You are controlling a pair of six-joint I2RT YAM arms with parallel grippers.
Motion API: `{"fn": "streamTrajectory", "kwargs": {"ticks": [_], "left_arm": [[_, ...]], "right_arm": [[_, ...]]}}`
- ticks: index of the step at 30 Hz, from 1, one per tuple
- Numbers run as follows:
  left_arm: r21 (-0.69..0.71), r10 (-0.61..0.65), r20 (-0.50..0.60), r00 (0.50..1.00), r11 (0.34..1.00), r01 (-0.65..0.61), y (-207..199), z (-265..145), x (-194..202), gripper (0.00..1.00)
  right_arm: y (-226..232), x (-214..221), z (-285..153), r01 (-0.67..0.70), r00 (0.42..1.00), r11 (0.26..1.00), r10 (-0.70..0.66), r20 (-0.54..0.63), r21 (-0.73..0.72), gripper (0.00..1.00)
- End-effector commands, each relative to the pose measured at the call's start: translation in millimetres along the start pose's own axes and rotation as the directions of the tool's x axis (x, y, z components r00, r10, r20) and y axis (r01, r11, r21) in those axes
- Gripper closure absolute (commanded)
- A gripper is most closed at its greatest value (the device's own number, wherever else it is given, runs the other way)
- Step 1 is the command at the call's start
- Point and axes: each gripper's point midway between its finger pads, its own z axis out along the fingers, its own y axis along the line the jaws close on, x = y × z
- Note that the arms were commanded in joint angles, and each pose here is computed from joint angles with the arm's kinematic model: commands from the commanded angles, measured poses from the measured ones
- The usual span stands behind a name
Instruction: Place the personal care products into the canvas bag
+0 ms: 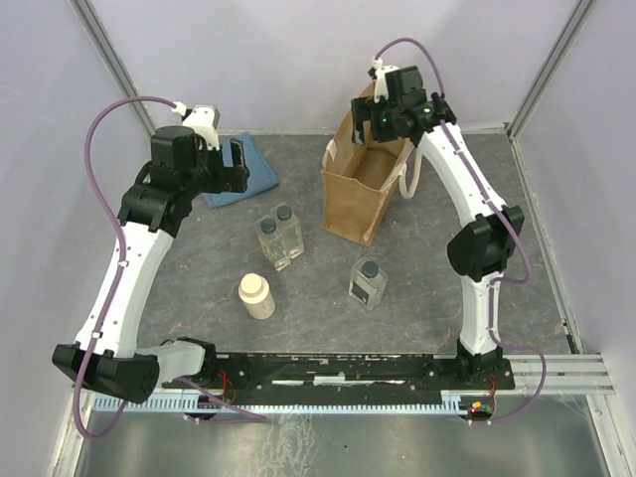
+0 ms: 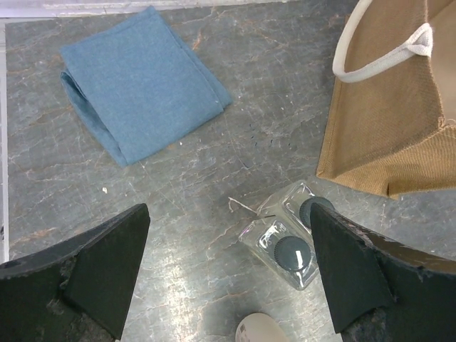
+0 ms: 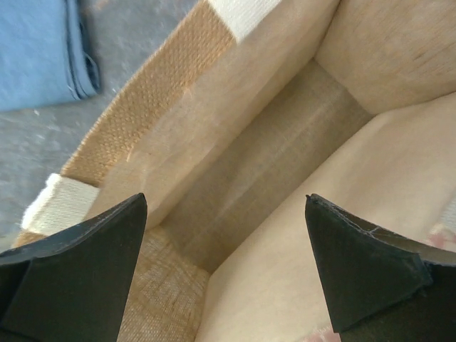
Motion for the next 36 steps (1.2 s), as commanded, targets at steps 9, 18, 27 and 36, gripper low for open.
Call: {"fn": "streamTrajectory", "kwargs": {"ticks": [9,18,27,36], "left_arm": [[-0.004,0.035,0.053,0.998,0.999,-0.035,2.9,-26.4,-8.9,0.00],[0.001,0.026,0.058,0.998,1.000,-0.027,1.9,-32.0,-6.8,0.00],[0.007,0.015,0.048,0.999,1.000,-0.015,0.8,-32.3,-1.2,0.00],[0.085,0.007,0.039,0.999,0.996,-0.010,-12.8,-29.0,5.1,0.00]], "right_arm": [[13.1,108.7,23.4,0.180,0.947,0.980,-0.150,-0.285,0.081,0.00],[28.8,178.6,2.5,0.161,0.927,0.985,-0.131,-0.351,0.058,0.00],[76.7,231.1,-30.7,0.199,0.899,0.980,-0.191,-0.394,-0.021,0.00],[99.7,235.0,-40.3,0.239,0.898,0.971,-0.230,-0.376,-0.023,0.00]]}}
